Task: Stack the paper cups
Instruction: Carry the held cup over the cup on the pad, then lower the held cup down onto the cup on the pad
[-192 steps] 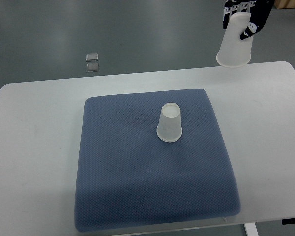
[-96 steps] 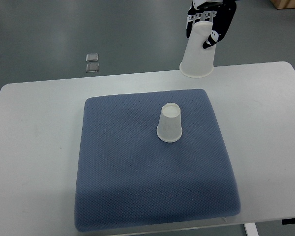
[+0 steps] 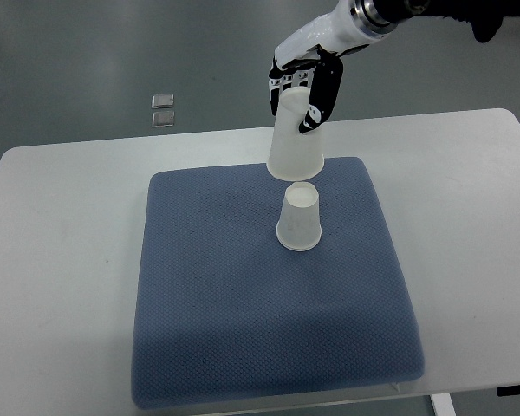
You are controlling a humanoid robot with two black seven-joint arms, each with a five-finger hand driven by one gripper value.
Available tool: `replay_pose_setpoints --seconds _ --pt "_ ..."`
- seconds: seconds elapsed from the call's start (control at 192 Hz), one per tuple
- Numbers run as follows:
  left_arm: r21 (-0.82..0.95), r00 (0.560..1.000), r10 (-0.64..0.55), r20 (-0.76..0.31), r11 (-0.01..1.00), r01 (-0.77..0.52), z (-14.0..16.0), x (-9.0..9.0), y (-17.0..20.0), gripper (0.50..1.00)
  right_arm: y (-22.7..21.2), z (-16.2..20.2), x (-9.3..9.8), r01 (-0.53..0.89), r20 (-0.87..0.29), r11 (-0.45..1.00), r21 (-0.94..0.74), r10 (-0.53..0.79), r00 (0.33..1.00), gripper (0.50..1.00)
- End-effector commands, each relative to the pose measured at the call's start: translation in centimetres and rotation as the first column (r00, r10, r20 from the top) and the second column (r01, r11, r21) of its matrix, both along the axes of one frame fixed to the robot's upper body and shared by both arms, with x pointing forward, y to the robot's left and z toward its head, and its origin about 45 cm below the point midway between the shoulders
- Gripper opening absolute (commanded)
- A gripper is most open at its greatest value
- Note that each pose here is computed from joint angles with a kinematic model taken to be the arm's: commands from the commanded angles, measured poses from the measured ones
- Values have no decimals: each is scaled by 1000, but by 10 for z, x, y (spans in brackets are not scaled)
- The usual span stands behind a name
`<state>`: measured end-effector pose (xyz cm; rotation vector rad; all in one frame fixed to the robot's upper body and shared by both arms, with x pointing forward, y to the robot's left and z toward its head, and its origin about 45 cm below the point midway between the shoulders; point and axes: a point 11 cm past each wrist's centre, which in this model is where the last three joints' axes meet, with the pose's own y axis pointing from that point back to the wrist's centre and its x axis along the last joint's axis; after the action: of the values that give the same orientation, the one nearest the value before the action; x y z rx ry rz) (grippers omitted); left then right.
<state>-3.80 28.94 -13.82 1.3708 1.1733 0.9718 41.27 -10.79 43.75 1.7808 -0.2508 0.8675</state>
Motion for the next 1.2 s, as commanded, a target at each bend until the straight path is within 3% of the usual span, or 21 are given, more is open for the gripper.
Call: replay_pose_setpoints --seconds 0.0,1.197 --pt "-1 1000 -1 0 1000 1 0 0 0 1000 0 -7 -2 0 -3 1000 5 0 1000 619" --pt "0 1000 2 0 1000 -2 0 0 0 1000 -8 -65 2 38 -40 999 27 -37 998 635"
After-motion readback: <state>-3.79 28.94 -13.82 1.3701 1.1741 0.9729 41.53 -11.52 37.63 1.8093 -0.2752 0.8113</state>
